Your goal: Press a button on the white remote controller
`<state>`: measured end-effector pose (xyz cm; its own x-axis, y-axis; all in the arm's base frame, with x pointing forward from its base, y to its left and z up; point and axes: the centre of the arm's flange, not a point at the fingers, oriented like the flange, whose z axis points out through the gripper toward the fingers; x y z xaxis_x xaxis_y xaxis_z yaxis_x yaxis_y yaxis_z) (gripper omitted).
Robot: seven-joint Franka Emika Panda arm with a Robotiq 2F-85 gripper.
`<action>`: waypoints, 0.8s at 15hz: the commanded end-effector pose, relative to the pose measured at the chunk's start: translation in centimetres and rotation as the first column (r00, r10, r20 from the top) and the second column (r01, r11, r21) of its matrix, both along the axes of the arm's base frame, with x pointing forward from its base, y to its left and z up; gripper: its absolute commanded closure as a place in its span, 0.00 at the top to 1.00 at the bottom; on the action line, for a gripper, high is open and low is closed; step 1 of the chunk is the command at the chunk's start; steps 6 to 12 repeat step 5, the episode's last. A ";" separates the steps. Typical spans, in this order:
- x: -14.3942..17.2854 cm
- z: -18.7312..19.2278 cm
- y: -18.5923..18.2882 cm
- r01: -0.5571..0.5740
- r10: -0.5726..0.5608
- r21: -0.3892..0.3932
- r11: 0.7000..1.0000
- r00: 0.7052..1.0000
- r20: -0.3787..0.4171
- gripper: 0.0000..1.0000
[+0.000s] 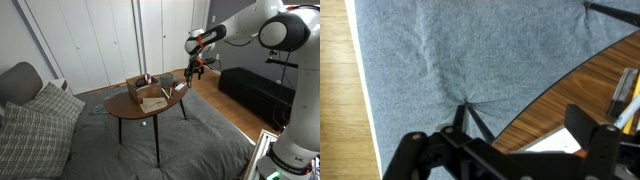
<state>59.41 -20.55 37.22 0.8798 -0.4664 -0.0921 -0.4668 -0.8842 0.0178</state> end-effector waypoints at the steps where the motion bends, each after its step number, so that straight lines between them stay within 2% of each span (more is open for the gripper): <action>1: -0.6 -0.7 1.0 -0.019 0.019 0.003 1.000 1.000 -0.001 1.00; 5: -2.4 -1.8 2.8 -0.045 0.045 0.013 0.999 0.999 -0.003 1.00; 12: -2.4 -1.8 2.8 -0.045 0.045 0.013 0.999 0.999 -0.003 1.00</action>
